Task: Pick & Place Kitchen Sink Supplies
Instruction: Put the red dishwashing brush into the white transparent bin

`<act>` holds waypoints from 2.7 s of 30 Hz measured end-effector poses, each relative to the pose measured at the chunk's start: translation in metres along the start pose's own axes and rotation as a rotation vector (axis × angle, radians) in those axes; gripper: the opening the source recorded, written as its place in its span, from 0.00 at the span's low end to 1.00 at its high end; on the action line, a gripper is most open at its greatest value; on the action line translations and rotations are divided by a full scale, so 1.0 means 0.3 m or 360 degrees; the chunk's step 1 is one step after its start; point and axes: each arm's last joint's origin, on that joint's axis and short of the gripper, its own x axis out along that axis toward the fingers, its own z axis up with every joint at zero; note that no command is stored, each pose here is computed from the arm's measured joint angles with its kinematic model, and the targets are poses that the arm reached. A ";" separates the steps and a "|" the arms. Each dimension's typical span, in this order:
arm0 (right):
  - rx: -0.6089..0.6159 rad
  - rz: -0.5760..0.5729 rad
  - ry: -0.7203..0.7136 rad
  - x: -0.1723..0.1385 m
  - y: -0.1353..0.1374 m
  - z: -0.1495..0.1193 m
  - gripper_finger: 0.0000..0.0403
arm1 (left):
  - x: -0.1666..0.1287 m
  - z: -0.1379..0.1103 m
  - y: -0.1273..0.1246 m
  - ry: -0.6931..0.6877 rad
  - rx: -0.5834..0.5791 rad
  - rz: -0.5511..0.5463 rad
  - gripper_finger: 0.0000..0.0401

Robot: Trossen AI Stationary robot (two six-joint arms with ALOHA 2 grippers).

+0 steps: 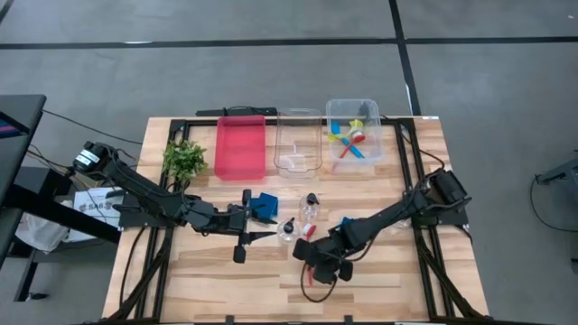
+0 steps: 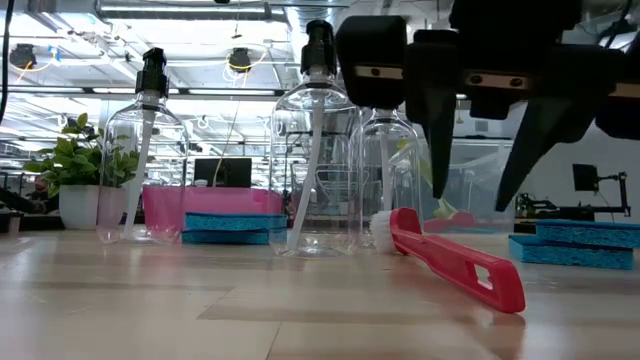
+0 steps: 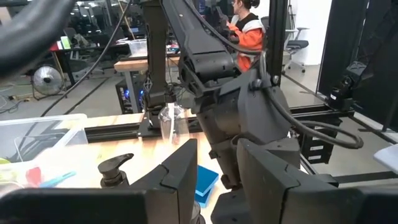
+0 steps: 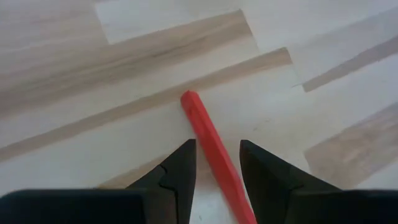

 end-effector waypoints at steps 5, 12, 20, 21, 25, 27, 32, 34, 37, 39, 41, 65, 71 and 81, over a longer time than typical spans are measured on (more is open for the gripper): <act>-0.0081 0.0013 -0.0028 -0.008 -0.024 -0.021 0.29 | 0.000 0.000 0.000 0.0000 -0.0003 0.0000 0.29; -0.0139 0.0007 -0.0029 -0.016 -0.047 -0.045 0.29 | -0.001 0.000 -0.002 -0.0001 -0.0031 -0.0004 0.29; -0.0165 0.0027 0.0042 -0.001 -0.045 -0.065 0.29 | -0.001 0.000 -0.002 -0.0001 -0.0031 -0.0004 0.29; -0.0180 0.0026 0.0074 0.008 -0.043 -0.070 0.29 | -0.001 0.000 -0.002 -0.0001 -0.0034 -0.0004 0.29; -0.0310 -0.0031 0.0223 0.025 -0.025 -0.069 0.29 | -0.001 0.004 -0.002 -0.0017 -0.0048 -0.0003 0.29; -0.0391 -0.0055 0.0237 0.026 -0.019 -0.057 0.29 | -0.001 0.004 -0.002 -0.0020 -0.0049 -0.0003 0.29; -0.0453 -0.0082 0.0284 0.032 -0.007 -0.046 0.29 | -0.001 0.007 -0.001 -0.0030 -0.0054 -0.0002 0.29; -0.0465 -0.0083 0.0285 0.031 -0.008 -0.046 0.29 | -0.001 0.007 -0.001 -0.0034 -0.0055 -0.0002 0.29; -0.0486 -0.0082 0.0294 0.030 -0.010 -0.049 0.29 | -0.001 0.007 -0.001 -0.0034 -0.0055 -0.0002 0.29; -0.0482 -0.0079 0.0296 0.030 -0.011 -0.051 0.29 | -0.001 0.008 -0.001 -0.0036 -0.0056 -0.0002 0.29; -0.0475 -0.0058 0.0309 0.044 -0.011 -0.060 0.29 | -0.001 0.008 -0.001 -0.0036 -0.0056 -0.0002 0.29; -0.0551 -0.0064 0.0628 0.050 0.022 -0.024 0.05 | -0.001 0.009 -0.001 -0.0041 -0.0058 -0.0002 0.29; -0.0563 -0.0083 0.0685 0.010 0.014 0.053 0.03 | -0.001 0.009 -0.001 -0.0041 -0.0058 -0.0002 0.29; -0.0462 -0.0246 0.0405 -0.182 -0.002 0.232 0.03 | -0.001 0.009 -0.001 -0.0040 -0.0057 -0.0002 0.29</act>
